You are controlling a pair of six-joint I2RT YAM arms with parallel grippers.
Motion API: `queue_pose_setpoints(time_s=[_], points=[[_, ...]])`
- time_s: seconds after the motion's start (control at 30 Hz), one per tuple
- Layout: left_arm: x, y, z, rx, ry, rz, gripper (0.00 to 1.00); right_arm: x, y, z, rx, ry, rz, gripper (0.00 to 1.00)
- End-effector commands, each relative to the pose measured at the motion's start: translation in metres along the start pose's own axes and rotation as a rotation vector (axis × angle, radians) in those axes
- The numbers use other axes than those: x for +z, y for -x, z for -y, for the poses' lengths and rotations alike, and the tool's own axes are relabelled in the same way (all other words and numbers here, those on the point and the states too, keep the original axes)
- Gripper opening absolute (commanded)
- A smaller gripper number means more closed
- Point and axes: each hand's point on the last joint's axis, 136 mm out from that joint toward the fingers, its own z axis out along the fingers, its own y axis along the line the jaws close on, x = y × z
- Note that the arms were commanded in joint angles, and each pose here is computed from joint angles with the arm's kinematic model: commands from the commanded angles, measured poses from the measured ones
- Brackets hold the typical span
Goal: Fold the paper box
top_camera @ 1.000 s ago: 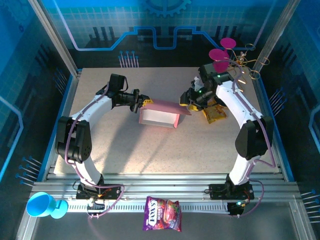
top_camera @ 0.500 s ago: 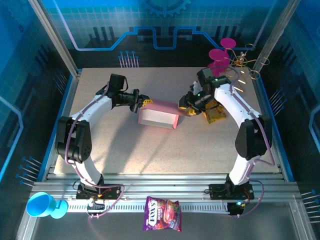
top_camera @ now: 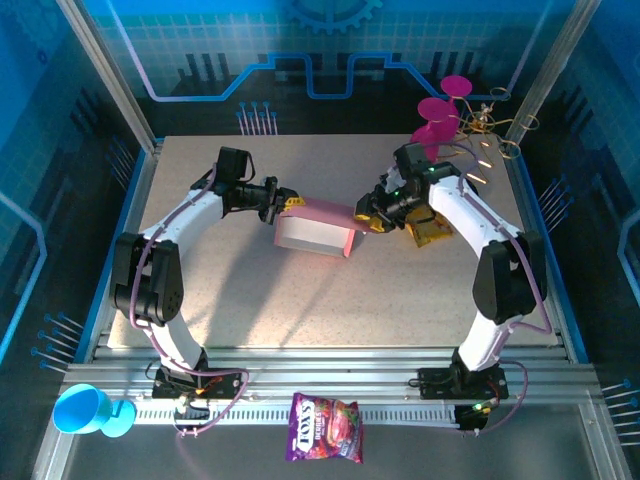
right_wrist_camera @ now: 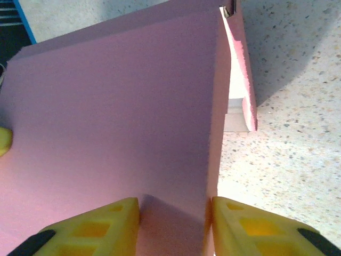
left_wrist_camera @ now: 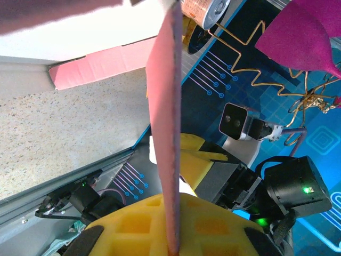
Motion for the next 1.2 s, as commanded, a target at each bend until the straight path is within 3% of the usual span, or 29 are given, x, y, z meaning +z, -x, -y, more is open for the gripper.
queue_pose_setpoints(time_s=[0.0, 0.27, 0.53, 0.63, 0.97, 1.17], points=[[-0.001, -0.002, 0.004, 0.012, -0.019, -0.013, 0.0, -0.008, -0.002, -0.024, 0.022, 0.128, 0.009, 0.37], [0.002, 0.007, -0.011, -0.016, -0.014, -0.015, 0.0, -0.004, 0.009, -0.025, 0.071, 0.194, 0.029, 0.21], [0.003, 0.029, -0.037, -0.053, -0.008, -0.004, 0.0, 0.019, 0.02, -0.011, 0.041, 0.143, 0.046, 0.14], [0.003, 0.039, -0.05, -0.067, 0.011, -0.002, 0.15, 0.031, 0.025, -0.011, 0.016, 0.124, 0.05, 0.13], [-0.003, 0.062, -0.081, -0.049, 0.152, 0.039, 0.41, 0.059, 0.037, 0.001, -0.079, -0.022, 0.089, 0.11], [-0.018, 0.059, -0.085, 0.012, 0.26, 0.086, 0.6, 0.066, 0.04, 0.01, -0.121, -0.08, 0.109, 0.1]])
